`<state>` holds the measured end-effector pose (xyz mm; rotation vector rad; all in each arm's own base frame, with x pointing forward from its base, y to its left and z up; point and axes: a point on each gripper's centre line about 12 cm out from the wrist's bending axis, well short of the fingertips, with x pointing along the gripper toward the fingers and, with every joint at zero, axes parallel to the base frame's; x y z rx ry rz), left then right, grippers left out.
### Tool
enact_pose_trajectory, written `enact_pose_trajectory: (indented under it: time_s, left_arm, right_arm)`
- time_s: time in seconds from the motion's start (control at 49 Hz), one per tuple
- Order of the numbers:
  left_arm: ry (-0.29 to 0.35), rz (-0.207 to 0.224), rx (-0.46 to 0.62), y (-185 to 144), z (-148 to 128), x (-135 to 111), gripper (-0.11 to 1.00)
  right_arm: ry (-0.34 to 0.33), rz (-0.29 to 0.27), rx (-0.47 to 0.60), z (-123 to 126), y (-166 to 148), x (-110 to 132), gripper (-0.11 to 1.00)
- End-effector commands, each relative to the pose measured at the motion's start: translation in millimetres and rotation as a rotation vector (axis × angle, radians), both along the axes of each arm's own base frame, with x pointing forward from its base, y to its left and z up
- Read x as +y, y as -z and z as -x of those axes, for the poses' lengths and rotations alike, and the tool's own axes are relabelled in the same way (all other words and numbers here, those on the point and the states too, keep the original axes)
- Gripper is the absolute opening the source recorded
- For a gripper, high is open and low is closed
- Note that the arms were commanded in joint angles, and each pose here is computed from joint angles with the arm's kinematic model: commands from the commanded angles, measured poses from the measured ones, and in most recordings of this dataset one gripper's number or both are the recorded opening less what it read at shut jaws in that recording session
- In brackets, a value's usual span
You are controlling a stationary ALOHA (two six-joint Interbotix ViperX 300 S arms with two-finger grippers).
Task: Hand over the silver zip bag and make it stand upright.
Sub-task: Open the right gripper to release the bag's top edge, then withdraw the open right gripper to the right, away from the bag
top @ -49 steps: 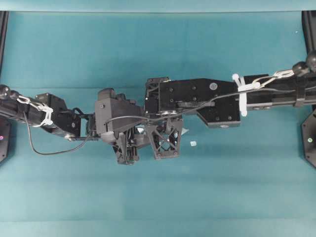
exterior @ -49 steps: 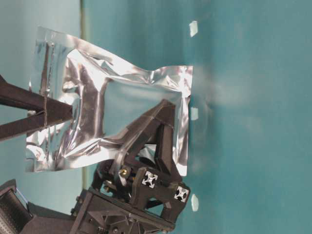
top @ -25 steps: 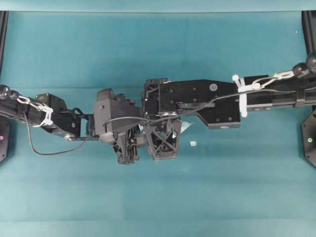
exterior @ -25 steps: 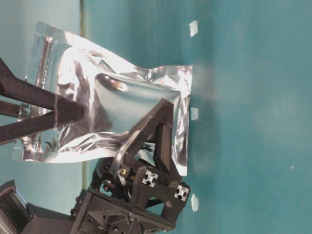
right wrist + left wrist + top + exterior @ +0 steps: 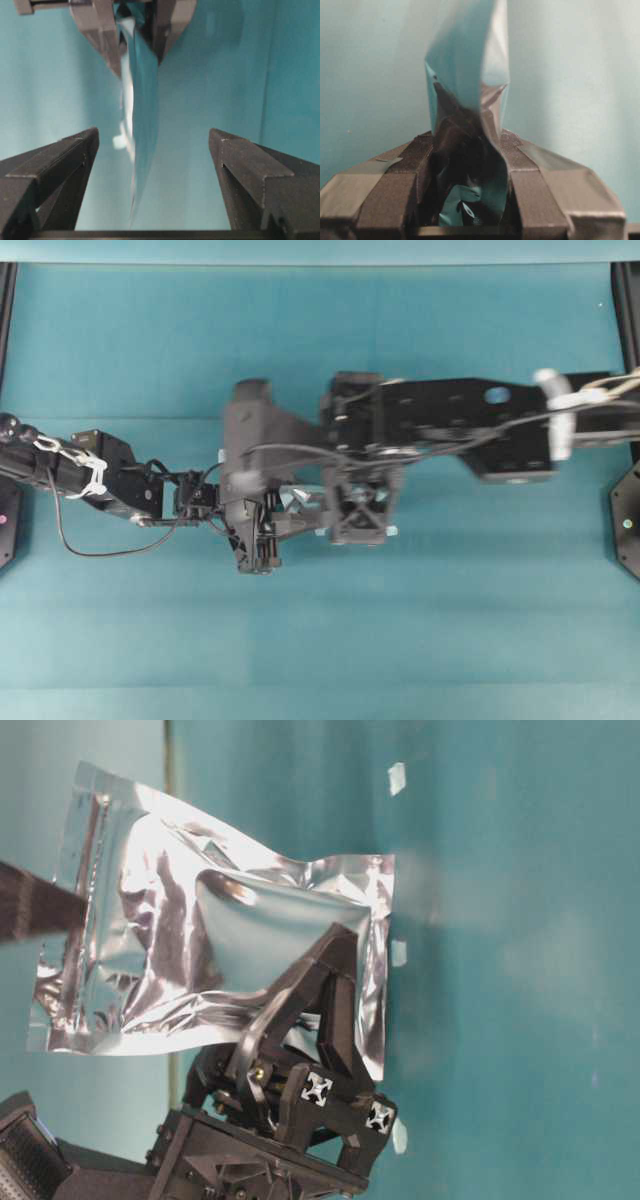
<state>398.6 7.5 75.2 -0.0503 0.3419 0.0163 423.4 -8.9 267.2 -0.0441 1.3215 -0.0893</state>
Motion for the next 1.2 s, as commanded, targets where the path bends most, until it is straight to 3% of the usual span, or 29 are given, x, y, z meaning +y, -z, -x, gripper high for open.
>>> enact_pose_trajectory:
  time_s: [0.0, 0.388, 0.735, 1.183]
  left_arm:
    - [0.007, 0.000, -0.005, -2.0, -1.5, -2.1, 0.30]
    - [0.008, 0.000, 0.003, -0.9, -0.8, -2.7, 0.30]
    - [0.010, 0.000, 0.017, 0.2, -1.1, -3.3, 0.30]
    - [0.014, 0.000, 0.017, -0.5, -0.7, -5.1, 0.30]
  right_arm:
    - [0.023, 0.004, -0.074, 14.6, -21.7, -0.2, 0.96]
    - [0.091, -0.037, -0.276, 55.7, -25.7, 0.6, 0.96]
    - [0.078, -0.044, -0.330, 71.8, -27.8, 2.8, 0.96]
    - [0.044, -0.067, -0.591, 101.0, -38.2, 5.2, 0.96]
